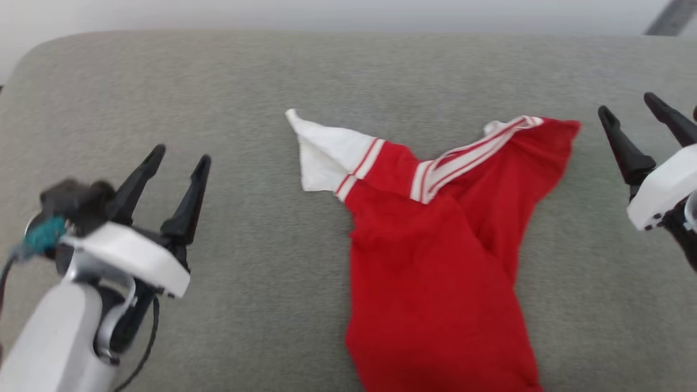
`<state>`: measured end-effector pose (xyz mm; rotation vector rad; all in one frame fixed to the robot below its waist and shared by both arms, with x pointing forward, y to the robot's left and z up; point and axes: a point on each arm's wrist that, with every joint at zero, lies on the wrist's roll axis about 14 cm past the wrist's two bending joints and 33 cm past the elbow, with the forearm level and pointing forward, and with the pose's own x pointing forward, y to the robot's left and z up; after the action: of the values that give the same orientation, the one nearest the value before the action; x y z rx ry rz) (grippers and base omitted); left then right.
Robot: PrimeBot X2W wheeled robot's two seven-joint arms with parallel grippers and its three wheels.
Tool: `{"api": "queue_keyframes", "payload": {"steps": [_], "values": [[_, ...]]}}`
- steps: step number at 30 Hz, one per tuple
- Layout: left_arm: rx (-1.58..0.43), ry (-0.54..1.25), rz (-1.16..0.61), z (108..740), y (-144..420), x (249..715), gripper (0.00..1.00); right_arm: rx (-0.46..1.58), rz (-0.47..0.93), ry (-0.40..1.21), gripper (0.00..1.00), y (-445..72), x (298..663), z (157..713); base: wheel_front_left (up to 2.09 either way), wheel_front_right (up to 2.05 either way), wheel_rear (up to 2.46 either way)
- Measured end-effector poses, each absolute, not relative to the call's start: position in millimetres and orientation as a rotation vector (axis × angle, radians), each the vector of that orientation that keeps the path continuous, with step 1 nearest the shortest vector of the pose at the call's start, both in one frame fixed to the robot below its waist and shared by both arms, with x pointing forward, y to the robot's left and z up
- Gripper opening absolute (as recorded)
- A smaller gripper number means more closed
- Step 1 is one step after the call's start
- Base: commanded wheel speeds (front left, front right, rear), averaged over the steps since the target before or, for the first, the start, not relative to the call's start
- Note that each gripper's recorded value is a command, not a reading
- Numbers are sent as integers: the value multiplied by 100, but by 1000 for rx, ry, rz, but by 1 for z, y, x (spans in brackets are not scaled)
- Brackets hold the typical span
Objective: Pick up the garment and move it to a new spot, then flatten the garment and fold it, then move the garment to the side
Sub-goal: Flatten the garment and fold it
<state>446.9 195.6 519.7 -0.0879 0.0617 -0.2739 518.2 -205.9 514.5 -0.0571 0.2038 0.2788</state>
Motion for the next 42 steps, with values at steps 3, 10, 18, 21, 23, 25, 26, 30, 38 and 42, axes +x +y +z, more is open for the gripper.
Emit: {"api": "queue_keyframes", "payload": {"steps": [3, 10, 18, 21, 23, 25, 26, 30, 38, 42], "values": [[-76, 137, -368, 520, 174, 463, 100, -35, 233, 117, 100, -214, 505, 528, 0, 0, 0], [-66, 306, -506, 508, 135, 490, 100, 9, 132, -28, 100, -226, 475, 553, 0, 0, 0], [-35, 611, -589, 458, 103, 511, 100, 29, 31, -82, 100, -238, 444, 566, 0, 0, 0], [-25, 739, -570, 433, 105, 515, 100, 29, 8, -72, 100, -242, 438, 566, 0, 0, 0], [9, 852, -548, 408, 110, 516, 100, 30, -8, -69, 100, -245, 434, 567, 0, 0, 0], [14, 895, -537, 398, 109, 518, 100, 30, -14, -63, 100, -246, 433, 566, 0, 0, 0], [12, 917, -533, 394, 107, 519, 100, 28, -17, -63, 100, -247, 433, 566, 0, 0, 0], [-17, 989, -503, 379, 105, 523, 100, 35, -27, -52, 100, -248, 432, 561, 0, 0, 0], [-20, 1068, -480, 366, 99, 530, 94, 41, -63, -44, 100, -257, 432, 546, 0, 0, 0], [11, 1073, -462, 366, 108, 533, 0, 33, -72, -82, 100, -259, 434, 549, 0, 0, 0]]}}
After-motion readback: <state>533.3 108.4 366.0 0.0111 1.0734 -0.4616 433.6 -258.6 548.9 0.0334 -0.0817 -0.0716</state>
